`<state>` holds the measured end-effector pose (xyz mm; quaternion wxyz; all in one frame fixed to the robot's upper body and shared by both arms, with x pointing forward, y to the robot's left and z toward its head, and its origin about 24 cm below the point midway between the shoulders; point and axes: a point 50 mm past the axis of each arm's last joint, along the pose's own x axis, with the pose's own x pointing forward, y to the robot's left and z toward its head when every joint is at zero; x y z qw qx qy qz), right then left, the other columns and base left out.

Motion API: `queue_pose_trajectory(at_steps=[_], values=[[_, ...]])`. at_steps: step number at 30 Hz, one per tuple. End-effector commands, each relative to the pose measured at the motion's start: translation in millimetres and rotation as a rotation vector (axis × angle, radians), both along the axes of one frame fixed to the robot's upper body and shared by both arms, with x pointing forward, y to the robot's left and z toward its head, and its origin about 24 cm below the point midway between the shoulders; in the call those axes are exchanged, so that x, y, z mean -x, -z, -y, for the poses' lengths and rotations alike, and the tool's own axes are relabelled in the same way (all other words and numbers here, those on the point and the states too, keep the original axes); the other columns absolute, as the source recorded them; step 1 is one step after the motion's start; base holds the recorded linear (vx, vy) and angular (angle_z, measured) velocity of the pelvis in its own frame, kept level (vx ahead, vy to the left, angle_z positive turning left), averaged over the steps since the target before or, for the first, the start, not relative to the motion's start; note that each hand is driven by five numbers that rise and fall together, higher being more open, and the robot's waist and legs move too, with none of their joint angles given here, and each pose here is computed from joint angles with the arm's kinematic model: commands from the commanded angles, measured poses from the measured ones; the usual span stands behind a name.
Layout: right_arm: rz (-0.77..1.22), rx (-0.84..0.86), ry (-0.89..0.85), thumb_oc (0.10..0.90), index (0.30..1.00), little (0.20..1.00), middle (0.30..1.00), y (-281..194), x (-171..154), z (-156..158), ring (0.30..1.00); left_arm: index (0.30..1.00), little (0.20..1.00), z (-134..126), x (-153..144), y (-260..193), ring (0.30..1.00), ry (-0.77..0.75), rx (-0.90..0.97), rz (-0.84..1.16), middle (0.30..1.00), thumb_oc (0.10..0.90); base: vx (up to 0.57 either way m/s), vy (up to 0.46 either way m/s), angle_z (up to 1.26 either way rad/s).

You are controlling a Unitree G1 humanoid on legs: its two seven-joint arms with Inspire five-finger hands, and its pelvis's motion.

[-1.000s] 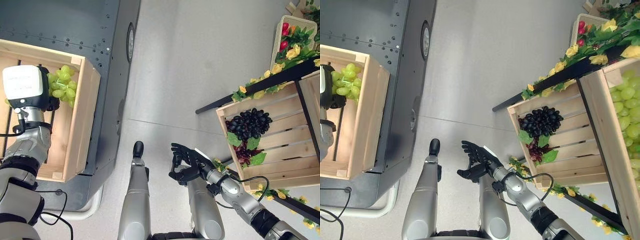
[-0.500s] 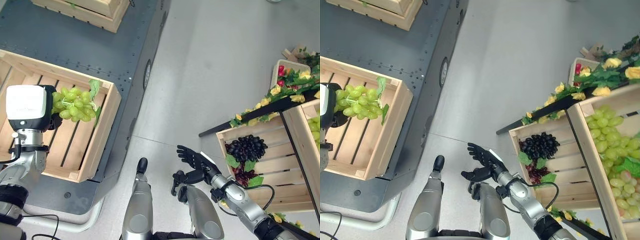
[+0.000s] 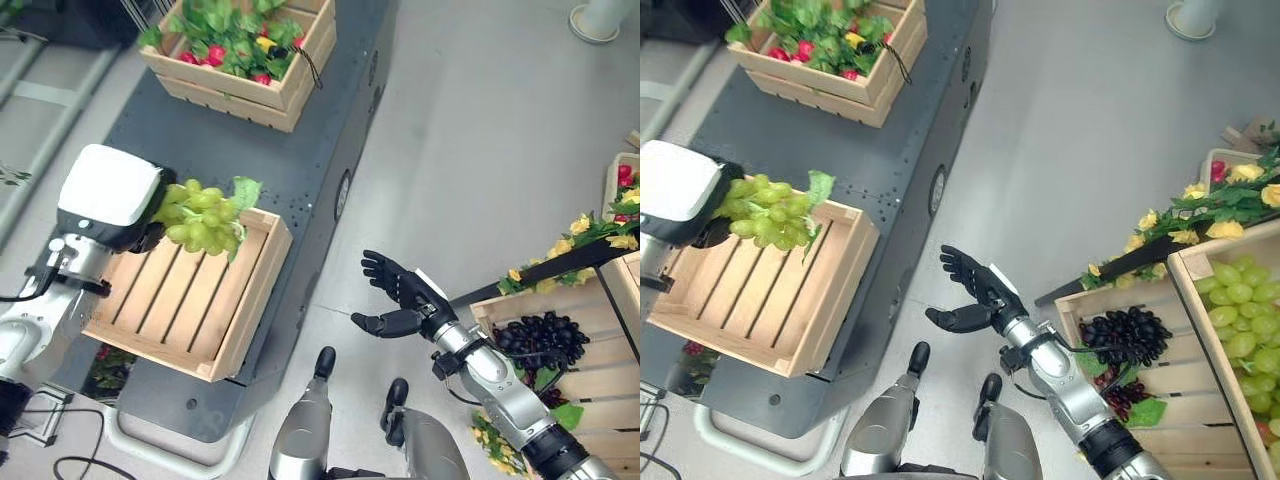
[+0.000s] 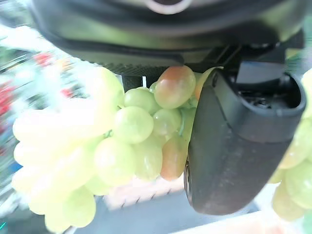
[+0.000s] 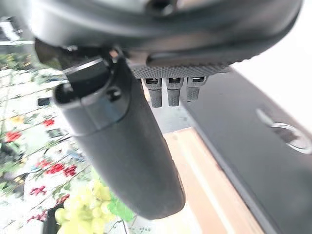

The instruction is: Pick up the fruits from the basket on one side to the basket on the other side

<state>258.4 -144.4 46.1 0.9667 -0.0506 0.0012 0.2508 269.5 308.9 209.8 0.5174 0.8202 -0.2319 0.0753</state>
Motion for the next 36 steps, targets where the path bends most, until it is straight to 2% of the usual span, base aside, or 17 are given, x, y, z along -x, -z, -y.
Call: queue_pose_trajectory(at_steps=[1,6,9,12,17,28,36], values=[[0.043,-0.101,-0.041,0.8,0.9,0.9,0.9,-13,12,-14,0.9,0.3,0.3,11,-2,-36,0.3,0.041,-0.084,0.097,0.3,0.4,0.0,0.0,0.0],[0.069,-0.156,-0.096,0.8,0.9,0.9,0.9,-34,5,-29,0.9,0.3,0.3,49,-8,-46,0.3,0.122,-0.233,0.071,0.3,0.4,0.01,-0.021,0.04],[0.076,-0.177,-0.119,0.8,0.9,0.9,0.9,-41,3,-36,0.9,0.3,0.3,63,-12,-49,0.3,0.149,-0.259,0.063,0.3,0.4,0.01,-0.027,0.07],[0.089,-0.232,-0.135,0.8,0.9,0.9,0.9,-56,-3,-49,0.9,0.3,0.3,94,-20,-55,0.3,0.204,-0.325,0.032,0.3,0.4,0.01,-0.012,-0.01],[0.077,-0.273,-0.109,0.8,0.9,0.9,0.9,-66,-6,-62,0.9,0.3,0.3,123,-24,-58,0.3,0.275,-0.357,0.017,0.3,0.4,0.01,-0.004,-0.02],[0.095,-0.335,-0.049,0.8,0.9,0.9,0.9,-86,-12,-63,0.9,0.3,0.3,150,-26,-47,0.3,0.37,-0.384,-0.004,0.3,0.4,0.01,-0.004,0.02],[-0.037,-0.377,-0.179,0.8,0.9,0.9,0.9,-84,-6,-70,0.9,0.3,0.3,164,-24,-44,0.3,0.404,-0.408,0.011,0.3,0.4,0.0,-0.007,0.02]])
